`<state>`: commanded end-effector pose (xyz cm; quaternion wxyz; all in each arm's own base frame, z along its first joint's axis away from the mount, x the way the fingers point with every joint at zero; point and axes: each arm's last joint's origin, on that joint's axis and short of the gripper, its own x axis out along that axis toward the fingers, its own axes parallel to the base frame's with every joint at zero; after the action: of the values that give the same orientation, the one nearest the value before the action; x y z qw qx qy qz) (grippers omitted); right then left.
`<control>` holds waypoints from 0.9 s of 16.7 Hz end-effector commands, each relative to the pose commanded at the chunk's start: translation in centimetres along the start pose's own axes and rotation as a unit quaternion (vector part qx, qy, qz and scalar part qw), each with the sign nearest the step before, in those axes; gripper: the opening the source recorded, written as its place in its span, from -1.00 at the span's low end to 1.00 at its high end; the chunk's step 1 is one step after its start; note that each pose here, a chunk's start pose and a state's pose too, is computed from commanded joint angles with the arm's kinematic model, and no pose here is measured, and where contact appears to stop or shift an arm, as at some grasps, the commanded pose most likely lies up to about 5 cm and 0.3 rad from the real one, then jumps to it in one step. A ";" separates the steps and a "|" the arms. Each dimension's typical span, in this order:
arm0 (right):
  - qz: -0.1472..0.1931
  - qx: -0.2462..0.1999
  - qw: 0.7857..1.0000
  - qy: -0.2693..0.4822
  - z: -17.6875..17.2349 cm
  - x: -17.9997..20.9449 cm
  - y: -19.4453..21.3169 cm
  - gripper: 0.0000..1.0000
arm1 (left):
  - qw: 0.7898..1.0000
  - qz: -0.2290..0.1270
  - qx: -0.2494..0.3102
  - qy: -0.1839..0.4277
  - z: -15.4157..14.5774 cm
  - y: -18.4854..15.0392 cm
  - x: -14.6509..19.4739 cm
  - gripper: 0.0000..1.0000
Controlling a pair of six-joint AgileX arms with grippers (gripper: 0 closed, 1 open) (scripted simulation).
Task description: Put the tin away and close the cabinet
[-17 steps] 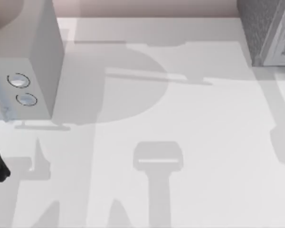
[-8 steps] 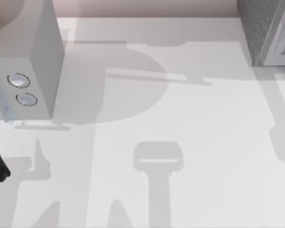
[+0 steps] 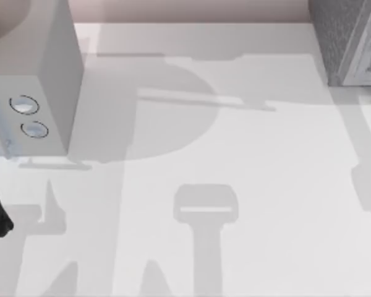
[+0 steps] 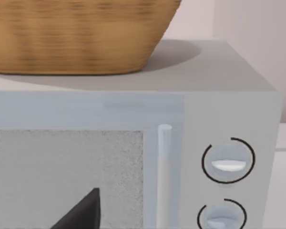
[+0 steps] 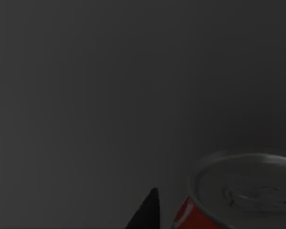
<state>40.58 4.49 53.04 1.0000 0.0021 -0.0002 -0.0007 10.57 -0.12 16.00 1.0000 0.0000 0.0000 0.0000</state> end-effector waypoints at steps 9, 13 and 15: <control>0.000 0.000 1.000 0.000 0.0 0.0 0.0 1.00 | 1.000 0.000 0.000 0.000 0.0 0.0 0.0 1.00; 0.002 0.000 1.000 -0.002 0.2 -0.2 0.1 1.00 | 1.000 0.000 0.000 0.000 0.0 0.0 0.0 1.00; 0.007 -0.002 1.000 -0.013 0.9 -1.2 0.0 1.00 | 1.000 0.000 0.000 0.000 0.0 0.0 0.0 1.00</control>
<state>39.34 4.46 53.95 0.9999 0.0003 -0.0136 0.0063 10.57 -0.12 16.00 1.0000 0.0000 0.0000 0.0000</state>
